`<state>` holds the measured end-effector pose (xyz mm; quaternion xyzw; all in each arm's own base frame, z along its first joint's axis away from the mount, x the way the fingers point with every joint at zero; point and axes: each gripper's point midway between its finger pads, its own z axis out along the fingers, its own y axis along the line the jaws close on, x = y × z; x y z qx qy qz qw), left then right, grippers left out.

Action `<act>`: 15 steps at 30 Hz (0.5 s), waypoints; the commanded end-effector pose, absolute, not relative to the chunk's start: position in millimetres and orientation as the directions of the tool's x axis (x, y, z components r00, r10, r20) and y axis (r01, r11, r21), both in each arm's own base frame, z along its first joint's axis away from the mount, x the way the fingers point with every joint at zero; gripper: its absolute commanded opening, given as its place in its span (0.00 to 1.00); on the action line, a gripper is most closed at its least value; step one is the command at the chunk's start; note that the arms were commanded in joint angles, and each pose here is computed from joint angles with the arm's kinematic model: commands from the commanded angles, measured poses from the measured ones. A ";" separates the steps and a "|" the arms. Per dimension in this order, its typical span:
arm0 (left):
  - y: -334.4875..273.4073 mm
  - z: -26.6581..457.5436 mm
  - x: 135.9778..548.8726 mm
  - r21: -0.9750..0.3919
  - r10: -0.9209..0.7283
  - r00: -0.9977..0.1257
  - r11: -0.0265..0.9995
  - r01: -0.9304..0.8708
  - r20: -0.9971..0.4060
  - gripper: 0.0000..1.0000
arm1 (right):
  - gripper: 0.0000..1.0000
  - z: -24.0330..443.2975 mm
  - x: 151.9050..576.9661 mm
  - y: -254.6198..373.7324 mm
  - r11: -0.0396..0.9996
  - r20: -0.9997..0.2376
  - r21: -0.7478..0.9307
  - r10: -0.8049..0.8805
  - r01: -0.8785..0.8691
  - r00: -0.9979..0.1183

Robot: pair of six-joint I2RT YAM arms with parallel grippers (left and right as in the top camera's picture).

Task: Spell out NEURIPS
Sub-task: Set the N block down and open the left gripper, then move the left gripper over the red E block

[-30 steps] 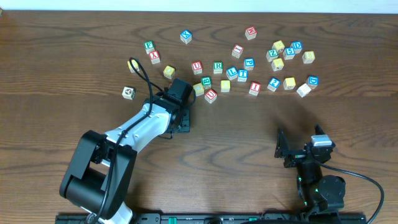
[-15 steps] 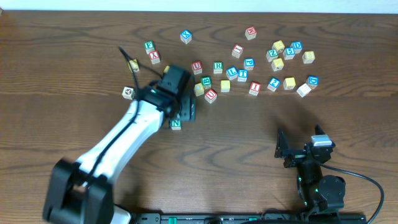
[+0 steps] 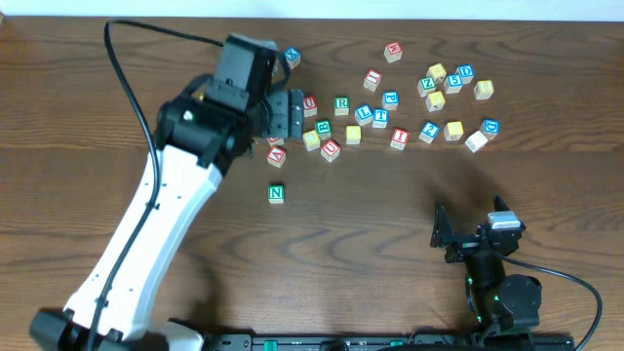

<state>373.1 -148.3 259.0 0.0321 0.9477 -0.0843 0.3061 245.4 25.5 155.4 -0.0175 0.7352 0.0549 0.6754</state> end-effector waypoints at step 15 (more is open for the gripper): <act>-145.6 131.5 456.0 -0.130 -0.294 -0.906 0.955 -0.266 -0.306 0.98 | 0.99 154.8 245.0 27.2 0.992 -0.994 0.066 0.057 -0.107 -0.089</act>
